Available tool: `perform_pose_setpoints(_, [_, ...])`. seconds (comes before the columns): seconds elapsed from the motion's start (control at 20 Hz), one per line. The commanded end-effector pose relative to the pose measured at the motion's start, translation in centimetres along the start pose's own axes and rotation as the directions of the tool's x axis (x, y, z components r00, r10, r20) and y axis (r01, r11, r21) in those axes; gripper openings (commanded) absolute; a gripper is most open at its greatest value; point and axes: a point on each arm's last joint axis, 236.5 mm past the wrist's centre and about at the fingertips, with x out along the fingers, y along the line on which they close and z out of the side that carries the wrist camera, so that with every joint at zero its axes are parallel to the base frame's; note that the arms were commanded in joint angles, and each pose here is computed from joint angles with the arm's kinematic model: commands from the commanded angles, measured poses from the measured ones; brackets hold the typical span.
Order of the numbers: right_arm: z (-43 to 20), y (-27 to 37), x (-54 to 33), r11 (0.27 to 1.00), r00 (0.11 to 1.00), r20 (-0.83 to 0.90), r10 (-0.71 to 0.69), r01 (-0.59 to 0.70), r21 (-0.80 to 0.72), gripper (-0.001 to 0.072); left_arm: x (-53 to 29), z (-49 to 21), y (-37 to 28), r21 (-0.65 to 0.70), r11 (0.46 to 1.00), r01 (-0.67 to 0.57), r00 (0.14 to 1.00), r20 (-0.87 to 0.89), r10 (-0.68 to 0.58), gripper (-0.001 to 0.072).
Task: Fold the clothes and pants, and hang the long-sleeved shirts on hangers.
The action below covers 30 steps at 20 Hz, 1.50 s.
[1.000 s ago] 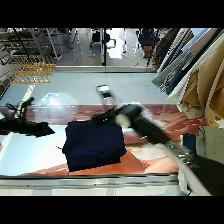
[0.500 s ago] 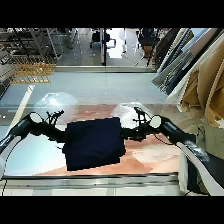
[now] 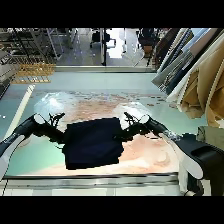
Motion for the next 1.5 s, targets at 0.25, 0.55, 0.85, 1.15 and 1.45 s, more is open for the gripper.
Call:
perform_pose_setpoints(0.25, [3.8,11.0,-7.8,0.965,0.960,0.153,0.234,-0.211,-0.157,0.0010,-8.8,-3.2,-6.7,0.175,0.983,0.047,0.996,0.070,-0.060,0.0008])
perform_pose_setpoints(0.55, [7.0,9.3,-35.4,0.995,0.713,0.700,0.034,0.041,-0.090,0.0009,-15.4,-5.8,-10.7,0.303,0.953,-0.020,0.971,0.233,-0.054,0.0008])
perform_pose_setpoints(0.85, [-3.9,-3.1,-58.4,0.919,0.235,0.889,-0.393,0.146,0.367,0.0007,-15.9,-6.0,-11.0,0.311,0.950,-0.027,0.967,0.248,-0.054,0.0008])
perform_pose_setpoints(1.15, [-21.1,-19.8,-53.1,0.578,0.338,0.551,-0.763,-0.022,0.815,0.0007,-14.9,-5.7,-10.4,0.294,0.956,-0.012,0.975,0.215,-0.054,0.0009])
perform_pose_setpoints(1.45, [-33.6,-26.0,-43.4,0.088,0.449,0.102,-0.887,-0.052,0.995,0.0013,-13.7,-4.9,-9.6,0.300,0.954,-0.006,0.980,0.190,-0.054,0.0009])
